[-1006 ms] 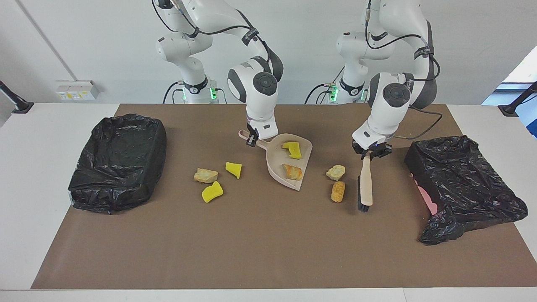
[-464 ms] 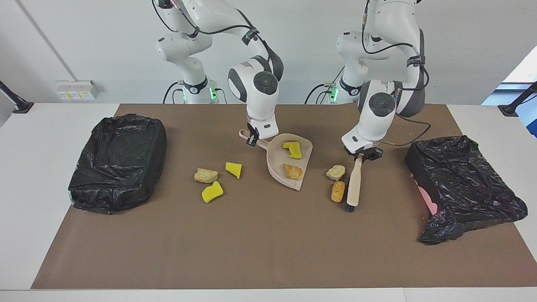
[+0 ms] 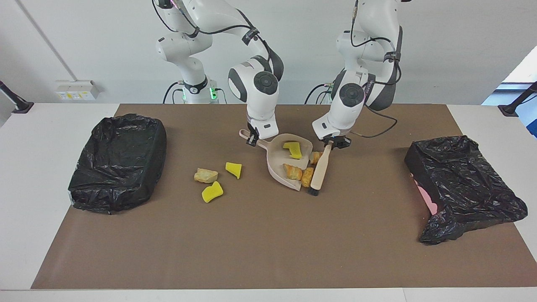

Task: Sweep and dump trash in bin

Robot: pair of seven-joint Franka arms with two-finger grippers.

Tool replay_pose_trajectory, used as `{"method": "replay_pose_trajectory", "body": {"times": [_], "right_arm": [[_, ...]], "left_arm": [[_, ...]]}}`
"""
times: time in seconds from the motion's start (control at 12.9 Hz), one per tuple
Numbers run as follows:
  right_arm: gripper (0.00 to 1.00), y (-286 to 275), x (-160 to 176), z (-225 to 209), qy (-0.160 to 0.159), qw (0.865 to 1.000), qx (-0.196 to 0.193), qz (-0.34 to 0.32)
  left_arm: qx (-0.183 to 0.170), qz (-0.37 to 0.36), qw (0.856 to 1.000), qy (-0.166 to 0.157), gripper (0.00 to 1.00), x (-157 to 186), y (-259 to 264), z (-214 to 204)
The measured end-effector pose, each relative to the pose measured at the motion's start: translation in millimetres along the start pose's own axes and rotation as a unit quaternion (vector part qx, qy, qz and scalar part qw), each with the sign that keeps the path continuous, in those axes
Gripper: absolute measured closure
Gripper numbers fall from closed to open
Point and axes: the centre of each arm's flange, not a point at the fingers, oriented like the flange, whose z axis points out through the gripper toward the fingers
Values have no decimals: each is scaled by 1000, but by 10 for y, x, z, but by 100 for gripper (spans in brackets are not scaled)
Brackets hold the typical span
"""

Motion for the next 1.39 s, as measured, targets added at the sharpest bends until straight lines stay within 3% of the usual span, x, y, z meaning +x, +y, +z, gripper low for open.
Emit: {"method": "replay_pose_trajectory", "body": {"times": [0.31, 0.7, 1.01, 1.39], "right_arm": [[67, -4, 2, -3, 0, 1000, 0, 1], [67, -5, 3, -3, 0, 1000, 0, 1], [67, 9, 29, -25, 10, 998, -11, -65], [67, 32, 42, -10, 8, 993, -24, -114]], "left_arm": [[-20, 25, 999, -7, 74, -3, 452, -146], [-32, -44, 998, 14, 74, -13, -8, -631], [-39, -139, 989, -12, 74, -238, -339, -677], [-27, -251, 964, -85, 74, -839, -340, -32]]}}
